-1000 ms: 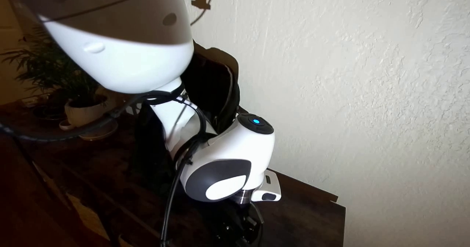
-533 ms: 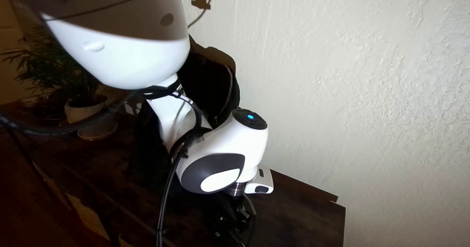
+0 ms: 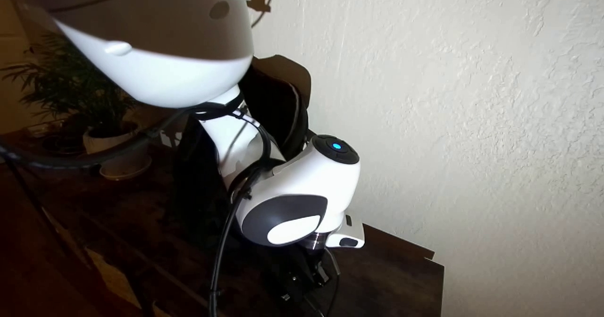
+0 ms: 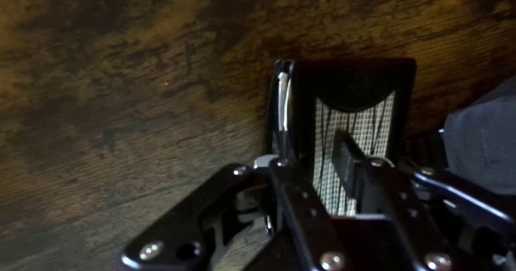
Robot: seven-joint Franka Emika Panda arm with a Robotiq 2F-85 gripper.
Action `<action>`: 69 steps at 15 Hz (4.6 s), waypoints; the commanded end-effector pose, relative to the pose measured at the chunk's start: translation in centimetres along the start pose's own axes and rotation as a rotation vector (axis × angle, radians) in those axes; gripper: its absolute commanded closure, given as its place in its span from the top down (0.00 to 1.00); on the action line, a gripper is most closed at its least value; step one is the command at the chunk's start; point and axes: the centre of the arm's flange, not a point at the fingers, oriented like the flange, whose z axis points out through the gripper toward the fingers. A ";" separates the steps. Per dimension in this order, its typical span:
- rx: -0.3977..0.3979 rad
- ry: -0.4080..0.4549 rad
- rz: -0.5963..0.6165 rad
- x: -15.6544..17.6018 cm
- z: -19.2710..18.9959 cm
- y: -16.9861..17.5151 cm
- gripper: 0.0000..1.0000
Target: Get the wallet from the top of the cabinet and put it in the backpack
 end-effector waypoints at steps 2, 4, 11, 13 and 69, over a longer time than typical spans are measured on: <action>0.056 -0.009 0.014 -0.4 -1.4 0.9 0.01; 0.078 -0.012 0.015 -0.3 -1.6 1.0 0.00; 0.123 0.049 -0.019 1.1 -5.3 0.8 0.01; 0.095 0.077 -0.056 1.6 -6.8 0.4 0.01; -0.249 0.006 -0.518 -0.8 -8.2 -4.4 1.00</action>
